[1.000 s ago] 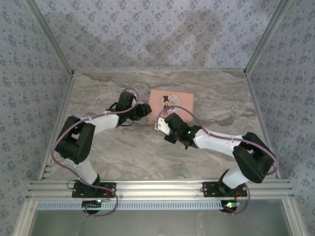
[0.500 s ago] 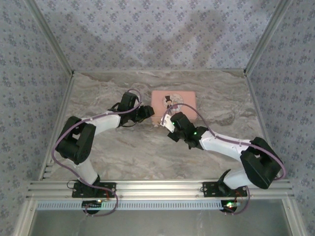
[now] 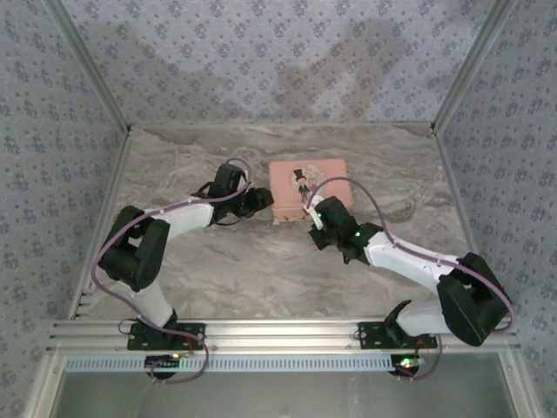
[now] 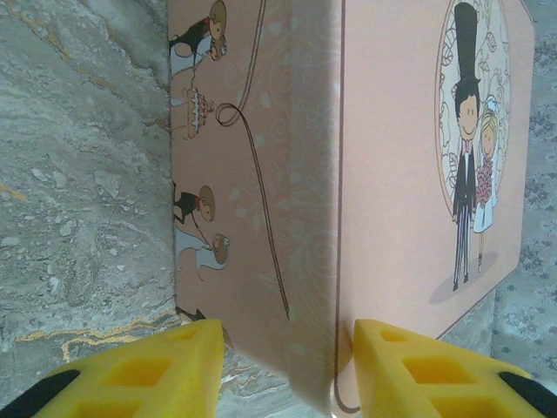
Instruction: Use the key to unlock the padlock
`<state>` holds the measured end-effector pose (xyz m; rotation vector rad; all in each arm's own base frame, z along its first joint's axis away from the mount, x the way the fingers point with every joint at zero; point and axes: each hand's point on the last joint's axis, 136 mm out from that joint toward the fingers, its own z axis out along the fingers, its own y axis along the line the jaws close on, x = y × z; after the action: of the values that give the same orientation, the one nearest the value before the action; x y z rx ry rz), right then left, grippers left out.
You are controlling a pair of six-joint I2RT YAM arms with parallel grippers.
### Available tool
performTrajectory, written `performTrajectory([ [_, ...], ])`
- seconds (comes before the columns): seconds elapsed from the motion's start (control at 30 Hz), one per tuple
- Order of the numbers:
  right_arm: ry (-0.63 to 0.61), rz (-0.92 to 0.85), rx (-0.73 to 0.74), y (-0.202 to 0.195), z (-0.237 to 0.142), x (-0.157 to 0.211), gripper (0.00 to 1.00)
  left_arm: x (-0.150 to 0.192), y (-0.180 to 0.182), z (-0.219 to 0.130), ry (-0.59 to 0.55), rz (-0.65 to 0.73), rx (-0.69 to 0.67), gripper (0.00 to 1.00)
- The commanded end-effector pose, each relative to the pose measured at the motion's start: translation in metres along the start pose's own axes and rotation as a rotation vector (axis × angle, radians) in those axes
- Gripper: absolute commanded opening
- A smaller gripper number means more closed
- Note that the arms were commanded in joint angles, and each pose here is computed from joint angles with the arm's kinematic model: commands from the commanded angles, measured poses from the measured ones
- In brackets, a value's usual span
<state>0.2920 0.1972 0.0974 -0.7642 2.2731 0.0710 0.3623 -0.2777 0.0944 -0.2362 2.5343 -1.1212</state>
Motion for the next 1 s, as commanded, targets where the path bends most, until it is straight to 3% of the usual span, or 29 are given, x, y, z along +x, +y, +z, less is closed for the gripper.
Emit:
performTrajectory([
  [0.0, 0.088, 0.124, 0.013, -0.009, 0.001, 0.016, 0.0, -0.004, -0.009, -0.001, 0.0, 0.029, 0.013, 0.43],
  [0.33, 0.056, 0.187, -0.026, -0.012, 0.024, 0.009, 0.0, -0.005, -0.012, 0.002, 0.005, 0.029, 0.018, 0.43],
  [0.7, 0.023, 0.089, -0.203, 0.052, 0.024, -0.005, 0.0, -0.003, -0.013, -0.005, -0.002, 0.027, 0.017, 0.43],
  [0.97, 0.036, 0.023, -0.25, 0.088, 0.036, -0.014, 0.0, 0.008, 0.001, -0.035, -0.07, 0.029, -0.031, 0.43],
])
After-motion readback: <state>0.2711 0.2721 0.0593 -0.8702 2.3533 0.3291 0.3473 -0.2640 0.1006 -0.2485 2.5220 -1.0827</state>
